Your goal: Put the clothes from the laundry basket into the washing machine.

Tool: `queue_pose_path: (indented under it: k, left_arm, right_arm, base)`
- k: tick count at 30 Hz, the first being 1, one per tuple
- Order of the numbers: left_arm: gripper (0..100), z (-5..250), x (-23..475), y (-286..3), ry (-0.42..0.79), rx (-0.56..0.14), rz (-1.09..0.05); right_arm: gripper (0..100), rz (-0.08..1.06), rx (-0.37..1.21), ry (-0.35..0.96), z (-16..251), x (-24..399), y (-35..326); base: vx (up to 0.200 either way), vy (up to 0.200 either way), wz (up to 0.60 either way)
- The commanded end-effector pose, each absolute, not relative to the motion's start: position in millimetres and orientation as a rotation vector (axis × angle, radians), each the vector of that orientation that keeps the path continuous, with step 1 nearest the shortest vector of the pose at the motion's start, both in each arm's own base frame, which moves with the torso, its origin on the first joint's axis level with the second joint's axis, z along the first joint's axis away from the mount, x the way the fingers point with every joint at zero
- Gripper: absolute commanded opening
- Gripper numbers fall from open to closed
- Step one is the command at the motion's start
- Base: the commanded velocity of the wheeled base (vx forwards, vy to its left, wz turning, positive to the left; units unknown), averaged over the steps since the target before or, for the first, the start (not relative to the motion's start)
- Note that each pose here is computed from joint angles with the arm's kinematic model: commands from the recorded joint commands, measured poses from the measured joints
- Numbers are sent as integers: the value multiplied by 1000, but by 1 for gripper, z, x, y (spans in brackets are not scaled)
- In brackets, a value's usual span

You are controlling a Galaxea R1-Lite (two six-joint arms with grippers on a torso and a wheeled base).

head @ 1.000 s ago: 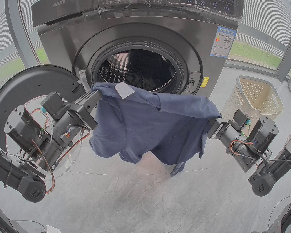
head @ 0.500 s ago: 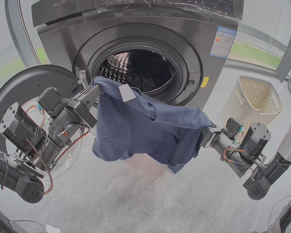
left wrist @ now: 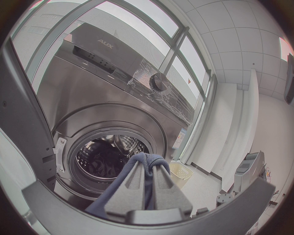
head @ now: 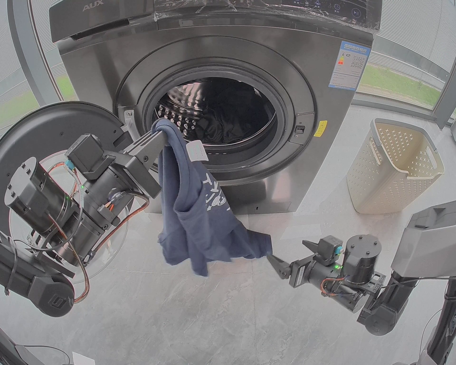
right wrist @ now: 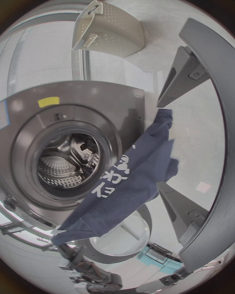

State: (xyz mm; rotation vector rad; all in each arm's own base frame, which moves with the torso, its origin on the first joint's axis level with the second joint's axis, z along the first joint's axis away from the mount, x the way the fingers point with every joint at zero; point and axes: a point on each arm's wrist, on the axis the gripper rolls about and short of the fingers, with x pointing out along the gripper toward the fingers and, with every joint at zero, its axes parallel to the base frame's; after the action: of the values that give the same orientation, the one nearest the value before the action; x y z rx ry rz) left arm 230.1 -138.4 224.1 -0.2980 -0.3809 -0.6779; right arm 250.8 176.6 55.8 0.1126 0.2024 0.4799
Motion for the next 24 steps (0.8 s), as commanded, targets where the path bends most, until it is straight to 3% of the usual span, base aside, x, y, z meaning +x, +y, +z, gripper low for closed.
queue_pose_path:
  k: [1, 24]
  left_arm:
    - [0, 222, 232, -141, -372, -298, -681]
    - [0, 220, 237, -144, -365, -294, -680]
  right_arm:
    - [100, 525, 71, 282, 26, 248, 194]
    - [100, 815, 192, -3, 81, 234, 300]
  base:
    - [0, 0, 0]
    - [0, 0, 0]
